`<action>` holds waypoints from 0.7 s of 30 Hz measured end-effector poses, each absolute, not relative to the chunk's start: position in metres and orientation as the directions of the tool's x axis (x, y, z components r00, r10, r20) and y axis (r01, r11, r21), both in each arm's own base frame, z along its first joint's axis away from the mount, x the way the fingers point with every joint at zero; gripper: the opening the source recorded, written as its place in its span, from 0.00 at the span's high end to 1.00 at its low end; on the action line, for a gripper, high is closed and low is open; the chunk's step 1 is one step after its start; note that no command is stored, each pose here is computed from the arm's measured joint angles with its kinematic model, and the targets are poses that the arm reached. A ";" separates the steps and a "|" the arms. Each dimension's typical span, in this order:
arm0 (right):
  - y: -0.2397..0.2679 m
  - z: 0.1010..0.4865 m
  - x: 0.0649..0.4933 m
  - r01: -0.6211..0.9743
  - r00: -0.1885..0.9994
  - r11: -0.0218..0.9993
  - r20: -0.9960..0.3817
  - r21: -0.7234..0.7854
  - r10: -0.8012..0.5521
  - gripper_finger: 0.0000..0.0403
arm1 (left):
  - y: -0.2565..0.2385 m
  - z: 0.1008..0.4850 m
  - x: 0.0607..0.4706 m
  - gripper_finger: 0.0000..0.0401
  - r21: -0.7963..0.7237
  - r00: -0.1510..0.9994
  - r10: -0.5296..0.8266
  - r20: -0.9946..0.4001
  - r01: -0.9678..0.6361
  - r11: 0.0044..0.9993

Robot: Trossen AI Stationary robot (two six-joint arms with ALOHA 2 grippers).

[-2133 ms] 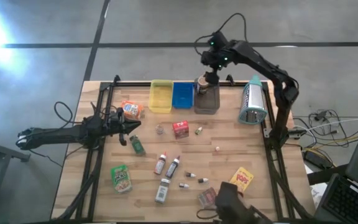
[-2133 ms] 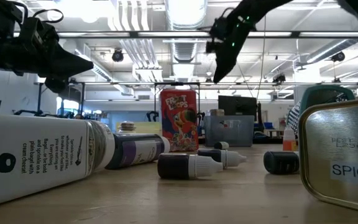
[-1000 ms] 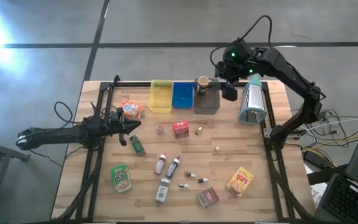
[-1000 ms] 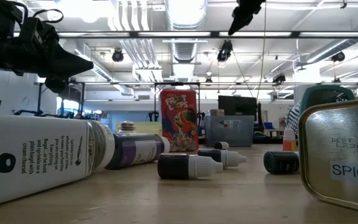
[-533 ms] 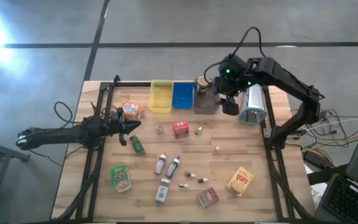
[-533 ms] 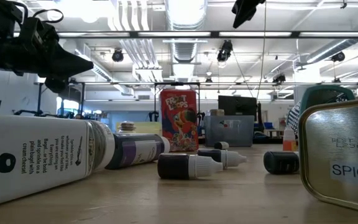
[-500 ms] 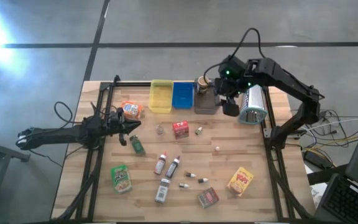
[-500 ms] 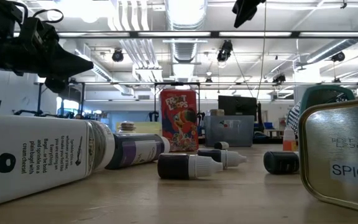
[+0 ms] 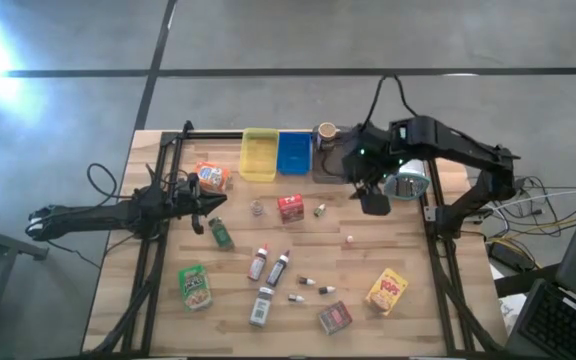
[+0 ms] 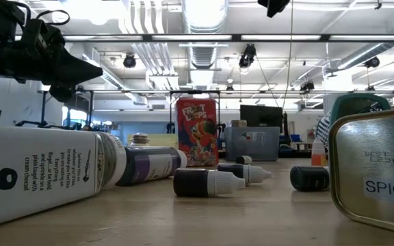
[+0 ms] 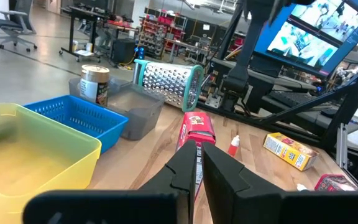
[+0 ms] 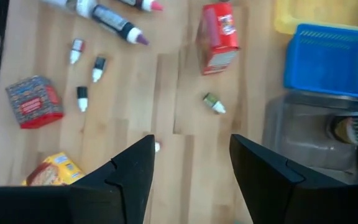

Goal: Pick & Place Kitchen Items
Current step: Put the small orange food coloring bottle into the blue bin

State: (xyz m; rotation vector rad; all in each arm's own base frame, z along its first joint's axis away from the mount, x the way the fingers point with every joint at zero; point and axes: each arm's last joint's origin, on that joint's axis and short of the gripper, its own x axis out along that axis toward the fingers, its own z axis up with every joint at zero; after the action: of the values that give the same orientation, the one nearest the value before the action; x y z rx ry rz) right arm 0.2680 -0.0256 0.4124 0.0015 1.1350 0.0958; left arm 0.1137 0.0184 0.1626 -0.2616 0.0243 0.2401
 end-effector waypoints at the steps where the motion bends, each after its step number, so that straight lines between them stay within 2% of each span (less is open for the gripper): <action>1: -0.022 0.410 0.269 -0.076 0.408 0.996 -0.910 0.043 0.071 0.50 | 0.018 0.163 0.114 0.92 -0.253 0.971 0.232 -0.055 -0.238 0.938; 10: 0.001 0.371 0.275 -0.042 0.275 0.999 -0.961 0.003 0.014 0.51 | 0.018 0.163 0.114 0.92 -0.253 0.971 0.232 -0.055 -0.239 0.938; 21: 0.019 0.316 0.274 0.005 0.279 1.000 -0.960 0.009 0.008 0.51 | 0.018 0.161 0.114 0.92 -0.229 0.970 0.232 -0.072 -0.242 0.943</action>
State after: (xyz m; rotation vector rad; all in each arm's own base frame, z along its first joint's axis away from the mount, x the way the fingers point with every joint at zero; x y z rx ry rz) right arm 0.2738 0.0188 0.3159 0.0113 1.2883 0.0017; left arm 0.1136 0.0184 0.1609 -0.2392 0.0441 0.2417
